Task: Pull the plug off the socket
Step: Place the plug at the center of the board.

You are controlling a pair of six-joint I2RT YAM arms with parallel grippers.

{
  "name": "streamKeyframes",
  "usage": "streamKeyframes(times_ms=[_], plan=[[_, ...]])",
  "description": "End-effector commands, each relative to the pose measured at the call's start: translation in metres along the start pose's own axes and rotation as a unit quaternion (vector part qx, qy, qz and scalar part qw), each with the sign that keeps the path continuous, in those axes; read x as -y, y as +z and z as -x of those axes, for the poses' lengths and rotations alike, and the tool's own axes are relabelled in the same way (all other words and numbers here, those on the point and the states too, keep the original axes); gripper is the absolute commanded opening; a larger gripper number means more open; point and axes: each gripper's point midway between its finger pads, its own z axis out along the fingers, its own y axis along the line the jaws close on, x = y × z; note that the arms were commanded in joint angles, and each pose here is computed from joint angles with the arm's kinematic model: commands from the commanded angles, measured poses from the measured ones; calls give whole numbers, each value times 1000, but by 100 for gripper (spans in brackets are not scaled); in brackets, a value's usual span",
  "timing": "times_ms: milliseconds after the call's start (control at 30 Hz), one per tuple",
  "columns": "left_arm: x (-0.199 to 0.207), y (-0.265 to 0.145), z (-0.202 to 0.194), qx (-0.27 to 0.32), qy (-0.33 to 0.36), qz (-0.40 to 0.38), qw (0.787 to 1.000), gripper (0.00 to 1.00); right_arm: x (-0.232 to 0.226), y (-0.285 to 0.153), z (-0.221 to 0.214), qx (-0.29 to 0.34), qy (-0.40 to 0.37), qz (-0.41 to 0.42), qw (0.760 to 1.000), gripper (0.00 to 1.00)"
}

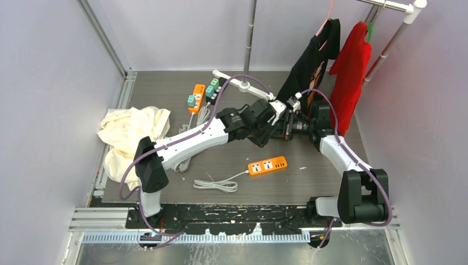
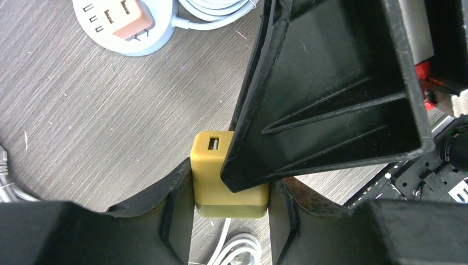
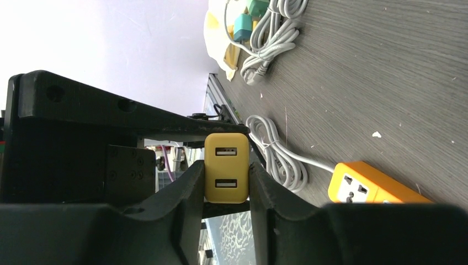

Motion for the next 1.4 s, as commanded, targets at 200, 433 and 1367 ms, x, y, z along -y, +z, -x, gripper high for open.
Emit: streamKeyframes(times_ms=[200,433,1367], plan=[[-26,-26,-15,30,-32,26,999,0,-16,-5,2,-11,-95,8,995,81],[-102,-54,-74,19,-138,89,986,0,-7,-13,2,-1,-129,-13,992,83],[-340,-47,-203,-195,-274,319,886,17,8,-15,-1,-8,-135,-32,990,83]])
